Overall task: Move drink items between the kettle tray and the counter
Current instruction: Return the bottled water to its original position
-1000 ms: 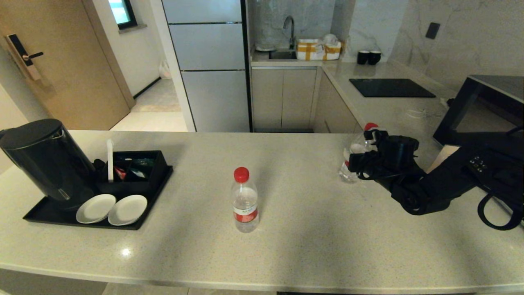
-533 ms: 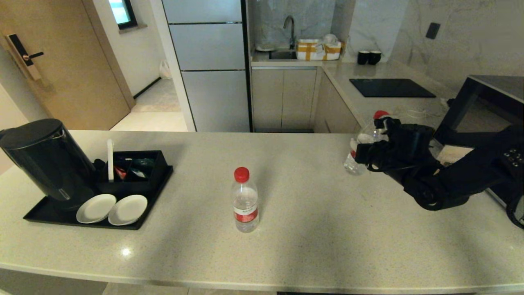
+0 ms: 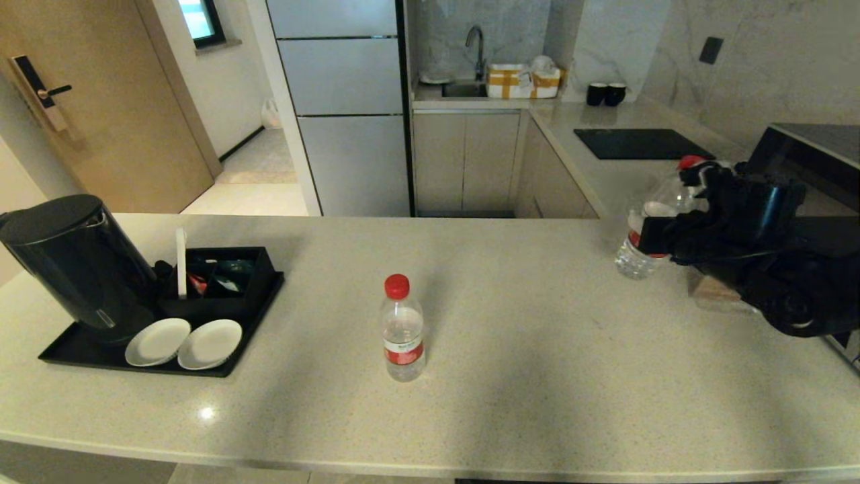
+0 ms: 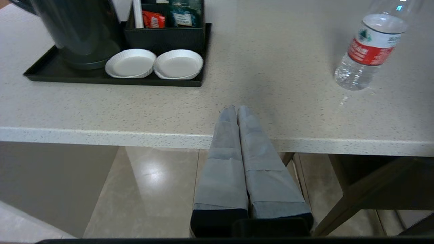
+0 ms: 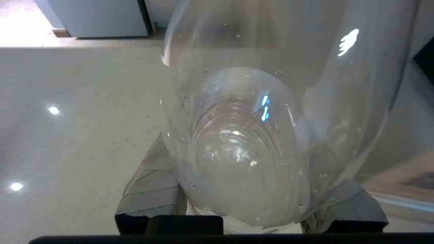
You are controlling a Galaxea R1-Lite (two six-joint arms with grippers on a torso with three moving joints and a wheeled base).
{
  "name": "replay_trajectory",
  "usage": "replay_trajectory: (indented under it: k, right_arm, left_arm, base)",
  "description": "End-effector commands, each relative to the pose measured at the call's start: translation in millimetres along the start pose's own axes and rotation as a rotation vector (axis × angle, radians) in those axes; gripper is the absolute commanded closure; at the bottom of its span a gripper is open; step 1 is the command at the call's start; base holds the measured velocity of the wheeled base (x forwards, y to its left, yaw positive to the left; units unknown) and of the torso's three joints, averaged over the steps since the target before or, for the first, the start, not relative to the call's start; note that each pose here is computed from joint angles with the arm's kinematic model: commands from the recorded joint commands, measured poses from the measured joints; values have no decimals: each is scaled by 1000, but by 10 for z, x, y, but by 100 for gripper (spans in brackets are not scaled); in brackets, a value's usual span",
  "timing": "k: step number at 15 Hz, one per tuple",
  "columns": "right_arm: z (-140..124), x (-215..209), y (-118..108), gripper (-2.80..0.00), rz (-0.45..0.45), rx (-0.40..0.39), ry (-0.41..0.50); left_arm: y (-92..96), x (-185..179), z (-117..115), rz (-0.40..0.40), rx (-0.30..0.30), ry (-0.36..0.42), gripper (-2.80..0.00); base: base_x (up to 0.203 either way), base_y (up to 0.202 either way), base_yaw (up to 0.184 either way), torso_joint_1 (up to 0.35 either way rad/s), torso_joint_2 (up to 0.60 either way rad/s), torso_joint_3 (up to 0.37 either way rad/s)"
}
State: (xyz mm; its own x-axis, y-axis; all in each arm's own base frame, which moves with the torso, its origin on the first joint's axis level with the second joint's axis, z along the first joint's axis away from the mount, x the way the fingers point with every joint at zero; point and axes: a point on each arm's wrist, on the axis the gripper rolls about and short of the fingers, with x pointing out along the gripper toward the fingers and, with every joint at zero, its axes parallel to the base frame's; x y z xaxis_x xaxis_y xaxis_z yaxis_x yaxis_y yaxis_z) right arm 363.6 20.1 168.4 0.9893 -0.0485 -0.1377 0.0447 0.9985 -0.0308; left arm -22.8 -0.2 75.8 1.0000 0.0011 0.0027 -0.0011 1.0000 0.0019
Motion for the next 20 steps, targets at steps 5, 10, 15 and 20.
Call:
replay_trajectory:
  k: [5,10,15,20]
  right_arm:
    - [492,-1018,-132,0,-14,2,-37]
    - [531,-1777,-229,0,-120,12,-36]
    - [590,-2399,-269,0,-168,8,-23]
    - [545,-2965,-350,0,-221,64,-38]
  left_arm:
    - [0,1,-4,0,0,1,0]
    - [0,1,-4,0,0,1,0]
    - [0,0,0,0,0,0,0]
    - [0,1,-5,0,0,2,0]
  base:
    - [0,0,0,0,0,0]
    - [0,0,0,0,0,0]
    - [0,0,0,0,0,0]
    - [0,0,0,0,0,0]
